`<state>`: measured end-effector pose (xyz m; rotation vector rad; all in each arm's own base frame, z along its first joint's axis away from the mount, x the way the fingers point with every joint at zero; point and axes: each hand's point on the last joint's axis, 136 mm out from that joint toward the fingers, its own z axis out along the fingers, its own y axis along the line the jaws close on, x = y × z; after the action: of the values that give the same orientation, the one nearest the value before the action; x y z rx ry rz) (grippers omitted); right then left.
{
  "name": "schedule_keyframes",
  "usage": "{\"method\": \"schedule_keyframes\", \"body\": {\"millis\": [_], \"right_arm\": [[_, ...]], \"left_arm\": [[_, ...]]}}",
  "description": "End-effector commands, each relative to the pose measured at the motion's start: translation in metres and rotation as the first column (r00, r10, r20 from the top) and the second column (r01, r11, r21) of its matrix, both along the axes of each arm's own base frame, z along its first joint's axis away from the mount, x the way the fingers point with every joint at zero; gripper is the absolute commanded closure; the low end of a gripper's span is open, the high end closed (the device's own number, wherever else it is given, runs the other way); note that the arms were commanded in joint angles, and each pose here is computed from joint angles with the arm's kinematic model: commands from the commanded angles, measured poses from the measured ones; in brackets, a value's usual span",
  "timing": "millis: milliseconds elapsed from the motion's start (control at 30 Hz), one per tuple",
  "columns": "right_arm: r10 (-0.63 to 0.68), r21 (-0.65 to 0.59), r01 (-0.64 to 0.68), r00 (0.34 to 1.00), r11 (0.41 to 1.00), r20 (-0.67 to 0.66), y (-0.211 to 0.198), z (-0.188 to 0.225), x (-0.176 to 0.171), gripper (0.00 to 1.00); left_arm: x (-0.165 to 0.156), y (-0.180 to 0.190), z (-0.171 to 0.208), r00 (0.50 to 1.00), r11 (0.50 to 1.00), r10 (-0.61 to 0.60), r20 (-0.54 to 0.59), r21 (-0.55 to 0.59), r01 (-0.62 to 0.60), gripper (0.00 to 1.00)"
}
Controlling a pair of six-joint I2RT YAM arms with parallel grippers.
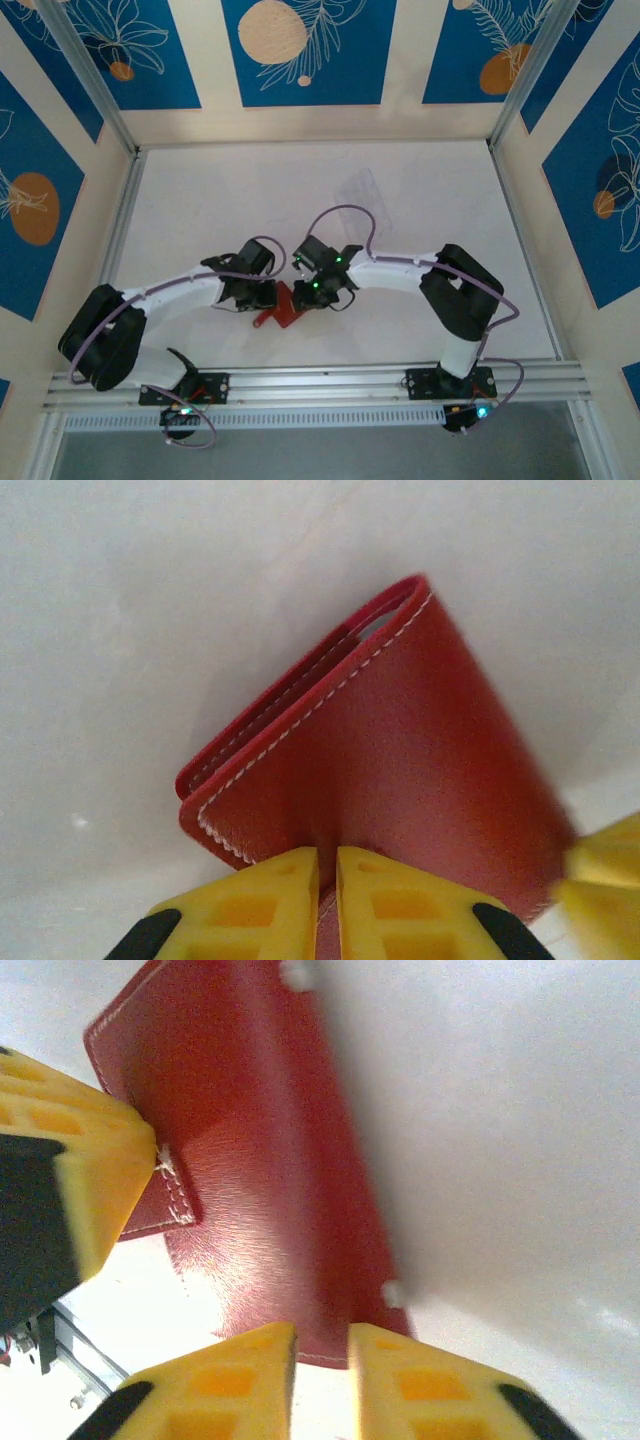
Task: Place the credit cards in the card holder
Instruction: Turn over the card holder at the center of the table.
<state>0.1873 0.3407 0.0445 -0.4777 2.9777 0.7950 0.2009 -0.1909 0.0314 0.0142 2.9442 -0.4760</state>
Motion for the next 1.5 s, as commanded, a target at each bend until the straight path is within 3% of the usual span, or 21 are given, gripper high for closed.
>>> {"method": "schedule_keyframes", "body": {"millis": [0,200,533,667,867,1000,1100,1300,1467], "right_arm": [[0.016,0.044,-0.015,1.0,0.999,-0.022,-0.012,0.011,0.0,0.68],[0.066,0.131,-0.057,0.996,0.99,-0.064,0.006,0.007,0.004,0.59],[0.134,0.237,-0.1,0.982,0.966,-0.13,0.037,-0.007,-0.004,0.58],[0.173,0.317,-0.127,0.977,0.94,-0.125,0.047,0.006,-0.012,0.68],[0.134,0.34,-0.089,0.985,0.936,-0.112,0.044,0.016,-0.005,1.0],[-0.014,0.198,0.017,1.0,0.98,-0.019,0.0,0.023,0.019,1.0],[-0.109,-0.117,0.128,0.982,0.985,0.155,-0.059,0.03,0.042,1.0],[-0.135,-0.506,0.341,0.907,0.792,0.399,-0.156,0.066,0.055,1.0],[-0.023,-0.714,0.407,0.877,0.569,0.481,-0.179,0.068,0.042,1.0]], "left_arm": [[-0.005,0.005,-0.011,1.0,1.0,0.018,-0.006,0.017,-0.018,0.88],[-0.016,0.014,-0.025,0.999,0.999,0.028,-0.026,0.028,-0.027,0.88],[-0.025,0.02,-0.038,0.998,0.999,0.045,-0.038,0.032,-0.044,0.88],[-0.027,0.02,-0.042,0.998,0.998,0.049,-0.044,0.029,-0.048,0.88],[-0.02,0.009,-0.028,0.999,0.999,0.041,-0.033,-0.011,-0.041,0.88],[-0.007,0.004,0.014,0.998,0.998,0.033,0.056,-0.048,-0.031,0.71],[-0.003,0.013,0.036,0.992,0.999,0.037,0.119,-0.028,-0.034,0.56],[-0.008,0.019,0.039,0.992,0.999,0.03,0.123,-0.018,-0.028,0.46],[-0.011,0.024,0.038,0.988,0.998,0.059,0.144,-0.041,-0.053,0.43]]}}
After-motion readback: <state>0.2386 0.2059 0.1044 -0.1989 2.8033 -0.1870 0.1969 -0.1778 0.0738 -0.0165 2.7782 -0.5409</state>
